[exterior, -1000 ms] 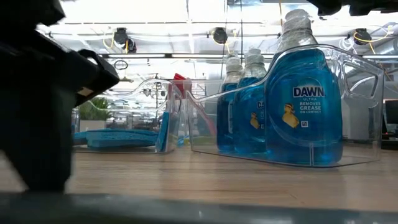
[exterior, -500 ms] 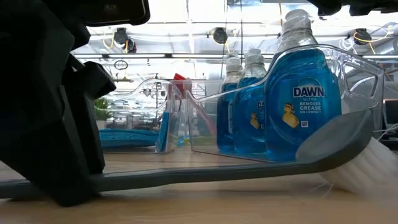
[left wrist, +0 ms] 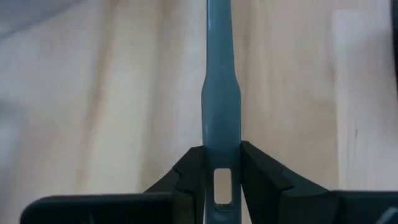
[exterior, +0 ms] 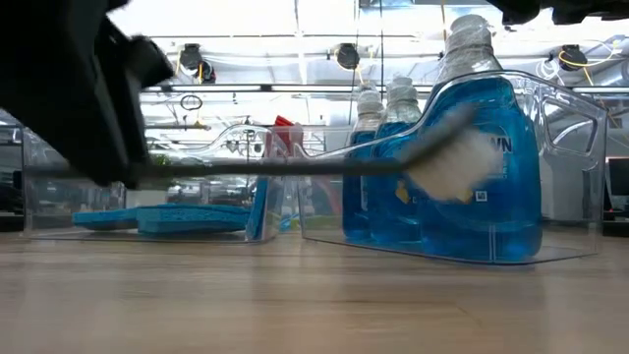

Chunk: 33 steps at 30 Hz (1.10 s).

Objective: Pick & Place Kitchen Sink Supplies
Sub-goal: Put the gray dish brush into the transparent container

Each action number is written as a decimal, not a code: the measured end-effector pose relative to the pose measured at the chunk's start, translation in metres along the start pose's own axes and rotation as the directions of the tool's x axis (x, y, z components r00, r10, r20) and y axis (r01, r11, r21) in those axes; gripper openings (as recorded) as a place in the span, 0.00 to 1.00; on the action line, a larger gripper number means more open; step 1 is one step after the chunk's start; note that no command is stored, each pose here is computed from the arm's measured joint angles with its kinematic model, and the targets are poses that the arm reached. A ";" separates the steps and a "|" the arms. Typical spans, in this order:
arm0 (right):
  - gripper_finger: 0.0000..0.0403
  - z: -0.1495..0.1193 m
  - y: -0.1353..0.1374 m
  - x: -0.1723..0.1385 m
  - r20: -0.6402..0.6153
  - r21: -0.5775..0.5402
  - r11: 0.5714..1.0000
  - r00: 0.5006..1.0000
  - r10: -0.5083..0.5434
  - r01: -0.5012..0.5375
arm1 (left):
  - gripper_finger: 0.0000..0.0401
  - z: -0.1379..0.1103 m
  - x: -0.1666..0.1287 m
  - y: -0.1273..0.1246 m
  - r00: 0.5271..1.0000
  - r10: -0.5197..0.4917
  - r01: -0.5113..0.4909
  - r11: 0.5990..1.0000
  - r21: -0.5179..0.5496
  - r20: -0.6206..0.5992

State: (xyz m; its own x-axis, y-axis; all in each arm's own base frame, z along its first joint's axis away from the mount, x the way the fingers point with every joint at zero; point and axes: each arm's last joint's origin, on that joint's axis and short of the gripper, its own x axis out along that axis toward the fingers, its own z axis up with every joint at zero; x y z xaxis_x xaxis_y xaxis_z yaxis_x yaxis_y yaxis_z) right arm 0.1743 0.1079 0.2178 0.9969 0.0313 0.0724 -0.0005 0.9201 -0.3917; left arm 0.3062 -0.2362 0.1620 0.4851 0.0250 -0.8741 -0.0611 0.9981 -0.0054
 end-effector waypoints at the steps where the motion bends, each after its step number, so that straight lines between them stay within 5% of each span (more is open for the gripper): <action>1: 0.38 0.000 0.000 0.000 0.000 0.000 1.000 1.000 0.000 0.000 | 0.20 0.001 -0.006 0.001 1.000 0.008 -0.008 1.000 -0.005 0.008; 10: 0.38 0.000 0.000 0.000 0.000 -0.001 1.000 1.000 0.000 0.000 | 0.20 0.021 -0.052 0.006 0.982 -0.044 0.043 0.999 0.014 0.185; 17: 0.38 0.000 0.000 0.000 0.000 -0.001 1.000 1.000 0.000 0.000 | 0.20 0.044 -0.094 0.013 0.908 -0.069 0.061 0.998 0.032 0.414; 24: 0.38 0.000 0.000 0.000 0.000 0.000 1.000 1.000 0.000 0.000 | 0.20 0.078 -0.128 0.053 0.767 0.149 -0.073 0.987 -0.146 0.624; 29: 0.38 0.001 0.000 0.000 0.005 0.004 1.000 1.000 -0.002 0.002 | 0.20 0.105 -0.133 0.115 0.686 0.378 -0.090 0.892 -0.442 0.622; 33: 0.38 0.001 0.000 0.000 0.005 0.003 1.000 1.000 -0.002 0.002 | 0.20 0.119 -0.122 0.175 0.683 0.505 -0.123 0.792 -0.599 0.527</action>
State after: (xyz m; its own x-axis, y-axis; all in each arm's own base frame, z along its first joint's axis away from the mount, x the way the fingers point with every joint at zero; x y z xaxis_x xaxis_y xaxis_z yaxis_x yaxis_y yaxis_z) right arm 0.1742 0.1079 0.2184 0.9965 0.0314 0.0777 0.0013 0.9214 -0.3885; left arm 0.3397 -0.0580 0.3254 0.7605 0.5508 -0.3439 -0.6303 0.7534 -0.1873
